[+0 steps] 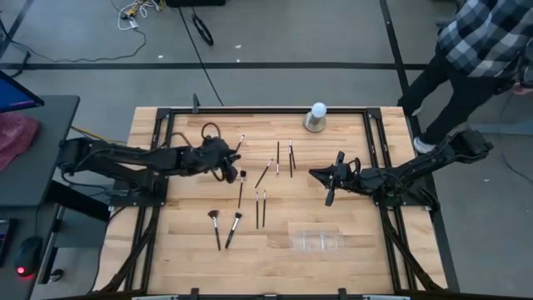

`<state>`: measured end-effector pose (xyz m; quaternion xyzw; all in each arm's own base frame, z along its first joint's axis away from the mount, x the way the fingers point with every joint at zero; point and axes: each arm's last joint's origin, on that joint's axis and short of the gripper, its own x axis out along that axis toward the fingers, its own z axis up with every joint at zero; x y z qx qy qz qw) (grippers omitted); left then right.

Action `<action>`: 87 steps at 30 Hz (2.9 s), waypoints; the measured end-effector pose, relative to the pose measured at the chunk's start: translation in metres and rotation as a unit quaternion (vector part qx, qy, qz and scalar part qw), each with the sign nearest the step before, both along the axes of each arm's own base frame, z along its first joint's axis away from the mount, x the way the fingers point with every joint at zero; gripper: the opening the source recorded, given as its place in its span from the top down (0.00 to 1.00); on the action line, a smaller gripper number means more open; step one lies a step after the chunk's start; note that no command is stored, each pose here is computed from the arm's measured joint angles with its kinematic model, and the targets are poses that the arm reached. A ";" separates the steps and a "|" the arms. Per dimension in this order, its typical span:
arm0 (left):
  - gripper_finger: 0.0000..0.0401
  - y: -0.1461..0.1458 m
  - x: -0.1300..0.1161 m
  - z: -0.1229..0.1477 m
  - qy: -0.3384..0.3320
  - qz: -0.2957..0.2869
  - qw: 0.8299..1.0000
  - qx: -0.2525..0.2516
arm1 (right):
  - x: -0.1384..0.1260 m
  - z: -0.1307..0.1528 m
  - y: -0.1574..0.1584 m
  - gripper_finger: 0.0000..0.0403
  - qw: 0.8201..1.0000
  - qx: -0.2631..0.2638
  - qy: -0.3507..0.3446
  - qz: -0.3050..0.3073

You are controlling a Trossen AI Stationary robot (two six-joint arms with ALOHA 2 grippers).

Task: Put items in baskets/containers
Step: Put the lash brush into the right section of the transparent organizer

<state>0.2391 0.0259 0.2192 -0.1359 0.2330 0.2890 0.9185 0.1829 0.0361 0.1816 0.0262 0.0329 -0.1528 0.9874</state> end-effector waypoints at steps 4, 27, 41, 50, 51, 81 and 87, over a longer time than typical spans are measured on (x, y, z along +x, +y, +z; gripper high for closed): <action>0.58 0.001 0.006 -0.021 0.025 0.003 0.995 -0.094 | 0.000 0.000 0.000 0.95 1.000 0.000 0.002 0.000; 0.56 -0.082 0.032 -0.103 0.035 0.089 0.994 -0.049 | 0.000 -0.001 0.000 0.95 1.000 -0.001 0.006 0.000; 0.56 -0.076 0.033 -0.144 0.082 0.131 0.988 -0.007 | -0.001 -0.005 0.000 0.95 1.000 -0.006 0.023 0.000; 0.69 -0.072 0.030 -0.153 0.110 0.143 0.984 0.007 | -0.001 -0.005 0.000 0.95 1.000 -0.003 0.023 0.000; 0.72 -0.072 0.030 -0.154 0.111 0.143 0.983 0.009 | -0.001 -0.005 0.000 0.95 1.000 -0.003 0.023 0.000; 0.97 -0.076 0.026 -0.118 0.072 0.078 0.994 0.037 | -0.001 -0.006 0.000 0.95 0.999 -0.008 0.031 0.001; 0.97 -0.079 0.046 -0.099 -0.012 0.008 0.999 0.042 | -0.001 -0.011 0.003 0.95 0.996 -0.005 0.056 0.066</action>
